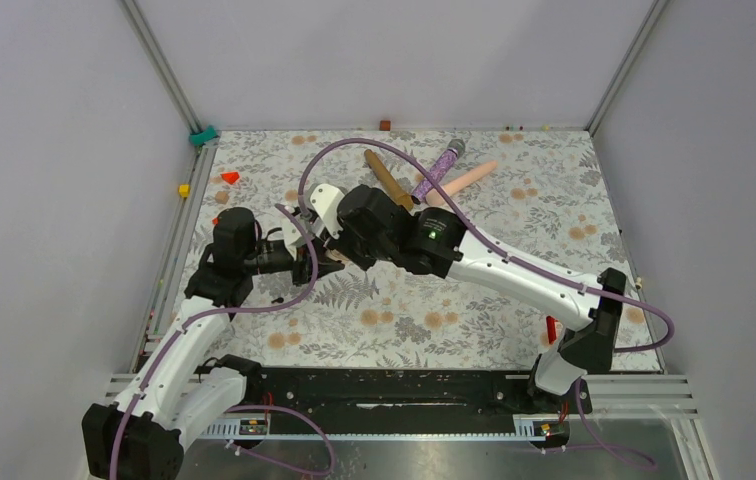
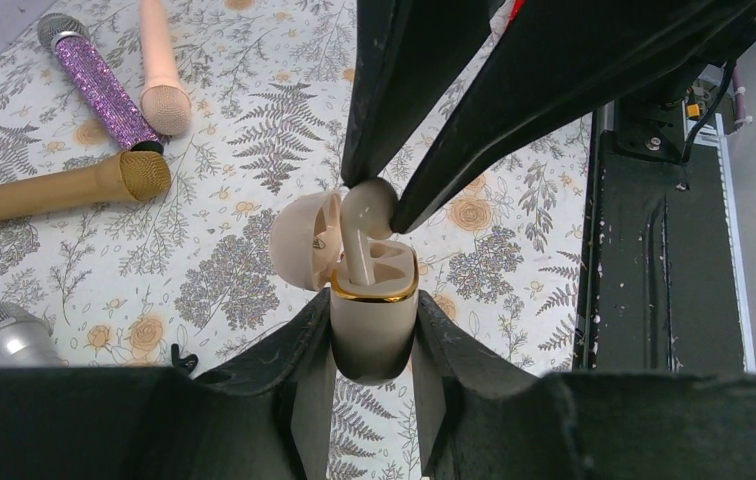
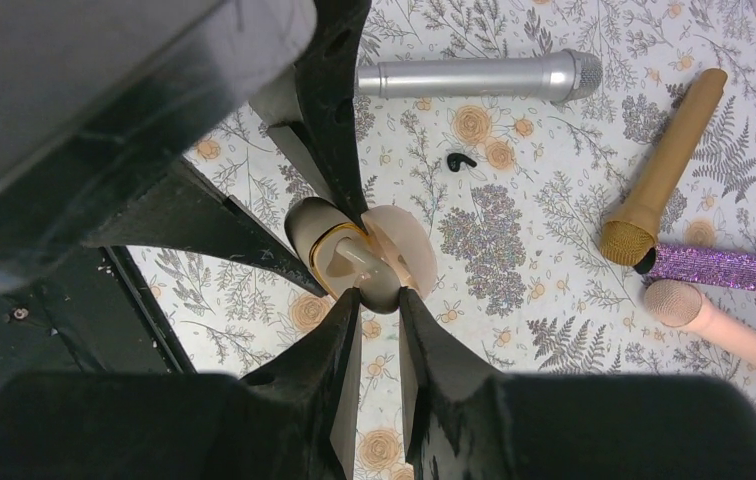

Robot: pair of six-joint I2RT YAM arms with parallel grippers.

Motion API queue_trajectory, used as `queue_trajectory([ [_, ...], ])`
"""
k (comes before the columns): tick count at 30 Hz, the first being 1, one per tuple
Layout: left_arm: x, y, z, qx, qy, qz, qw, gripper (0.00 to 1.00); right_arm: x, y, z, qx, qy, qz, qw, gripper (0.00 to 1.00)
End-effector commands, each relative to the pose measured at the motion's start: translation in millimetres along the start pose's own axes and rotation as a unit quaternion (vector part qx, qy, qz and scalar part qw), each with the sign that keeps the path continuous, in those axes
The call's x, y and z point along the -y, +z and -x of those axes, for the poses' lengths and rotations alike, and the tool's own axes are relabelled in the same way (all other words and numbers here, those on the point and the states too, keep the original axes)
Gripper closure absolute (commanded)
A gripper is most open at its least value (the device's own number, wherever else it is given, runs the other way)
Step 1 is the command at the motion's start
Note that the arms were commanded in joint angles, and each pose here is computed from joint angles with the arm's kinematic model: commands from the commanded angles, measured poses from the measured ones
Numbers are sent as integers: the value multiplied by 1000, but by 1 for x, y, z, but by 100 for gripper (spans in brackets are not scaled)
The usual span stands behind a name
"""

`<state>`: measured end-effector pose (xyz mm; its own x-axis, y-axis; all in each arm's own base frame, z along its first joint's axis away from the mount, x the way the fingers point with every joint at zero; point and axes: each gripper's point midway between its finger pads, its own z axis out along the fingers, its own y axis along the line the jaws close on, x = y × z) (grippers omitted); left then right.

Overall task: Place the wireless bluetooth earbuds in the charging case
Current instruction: Place the earbud in the charging case.

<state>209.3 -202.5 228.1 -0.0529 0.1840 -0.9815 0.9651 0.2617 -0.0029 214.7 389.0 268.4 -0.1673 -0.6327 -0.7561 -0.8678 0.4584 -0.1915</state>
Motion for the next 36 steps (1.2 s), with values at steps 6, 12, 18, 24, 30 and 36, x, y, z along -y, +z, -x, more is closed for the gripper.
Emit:
queue_trajectory([
  [6,-2,-1,12,19,27,2,999,100,-4,-5,20,19,9,7,1000,86],
  [12,-2,-1,13,20,26,2,999,100,-17,-2,18,12,11,39,999,84],
  [18,1,-1,13,21,25,-7,999,100,-25,0,15,8,-14,53,998,84],
  [24,6,0,11,17,18,-26,999,100,-24,-2,17,19,-39,51,998,84],
  [30,6,1,10,17,17,-28,999,100,-24,-7,22,29,-40,51,997,84],
  [36,8,1,11,18,14,-34,999,100,-30,-2,19,24,-57,55,997,84],
])
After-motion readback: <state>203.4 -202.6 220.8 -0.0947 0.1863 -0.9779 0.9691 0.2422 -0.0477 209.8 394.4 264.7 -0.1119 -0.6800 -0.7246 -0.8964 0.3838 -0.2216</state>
